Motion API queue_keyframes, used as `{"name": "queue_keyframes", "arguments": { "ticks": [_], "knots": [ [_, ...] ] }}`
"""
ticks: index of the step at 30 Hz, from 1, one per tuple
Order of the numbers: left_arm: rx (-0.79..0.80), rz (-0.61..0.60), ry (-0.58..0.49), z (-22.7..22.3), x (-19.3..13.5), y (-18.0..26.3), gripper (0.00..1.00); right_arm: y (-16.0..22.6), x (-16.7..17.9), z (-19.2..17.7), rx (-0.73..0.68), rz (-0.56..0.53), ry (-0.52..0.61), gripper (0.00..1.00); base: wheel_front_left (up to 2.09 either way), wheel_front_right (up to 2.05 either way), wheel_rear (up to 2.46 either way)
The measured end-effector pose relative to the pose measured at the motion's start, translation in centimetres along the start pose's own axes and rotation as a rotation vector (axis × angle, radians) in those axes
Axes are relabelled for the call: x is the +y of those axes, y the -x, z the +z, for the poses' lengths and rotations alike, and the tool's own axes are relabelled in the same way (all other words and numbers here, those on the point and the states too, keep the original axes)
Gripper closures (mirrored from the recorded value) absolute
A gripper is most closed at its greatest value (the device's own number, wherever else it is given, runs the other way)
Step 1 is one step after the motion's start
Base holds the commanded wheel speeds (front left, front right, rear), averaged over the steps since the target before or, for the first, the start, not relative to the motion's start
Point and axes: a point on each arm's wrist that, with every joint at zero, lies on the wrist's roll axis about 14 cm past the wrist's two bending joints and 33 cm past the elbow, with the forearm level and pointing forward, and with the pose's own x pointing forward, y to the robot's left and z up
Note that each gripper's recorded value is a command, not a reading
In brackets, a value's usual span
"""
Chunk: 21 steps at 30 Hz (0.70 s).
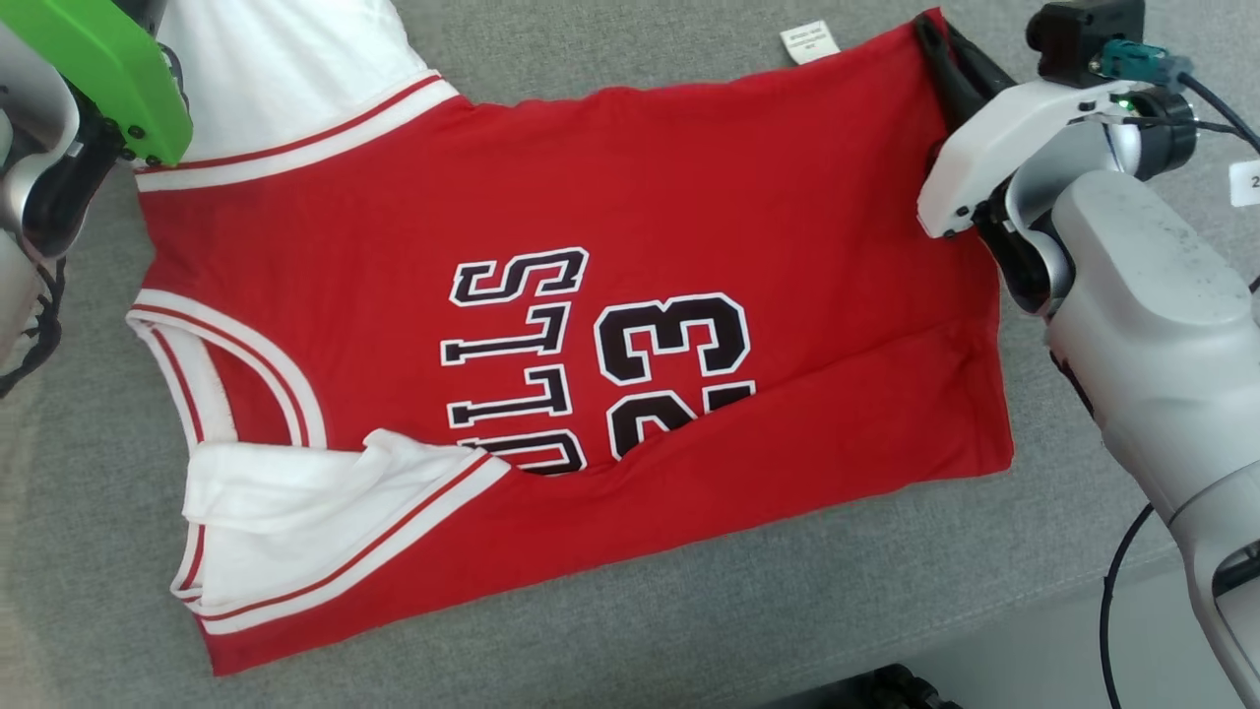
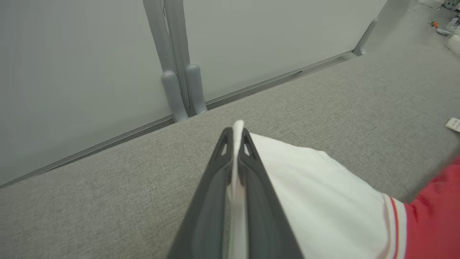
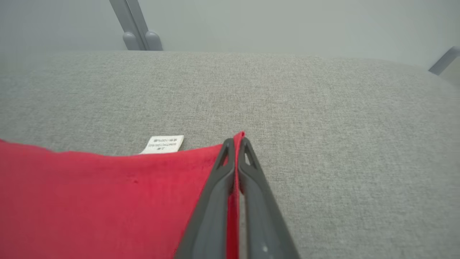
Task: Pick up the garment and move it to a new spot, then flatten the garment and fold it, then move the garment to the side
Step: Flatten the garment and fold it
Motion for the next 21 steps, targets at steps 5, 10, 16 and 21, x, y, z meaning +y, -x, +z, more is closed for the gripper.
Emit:
{"name": "queue_keyframes", "arguments": {
  "ticks": [5, 10, 16, 21],
  "knots": [
    [-0.1, -0.001, 0.02, 2.0, -0.3, 2.2, 1.0, 0.3, 0.2, 0.9, -0.048, -0.002, -0.01, 1.0, 0.0, 0.0, 0.0],
    [-0.148, -0.033, 0.045, 2.3, -1.9, 4.5, 1.0, 1.0, 0.5, 1.0, -0.07, 0.0, -0.033, 1.0, 0.0, 0.0, 0.0],
    [-0.2, -0.035, 0.105, 2.7, -2.8, 7.8, 1.0, 2.3, 0.6, 1.5, -0.113, -0.001, -0.063, 1.0, 0.0, 0.0, 0.0],
    [-0.29, -0.029, 0.135, 4.1, -3.9, 10.8, 1.0, 3.5, 0.4, 2.7, -0.175, -0.003, -0.085, 1.0, 0.0, 0.0, 0.0]
  ]
}}
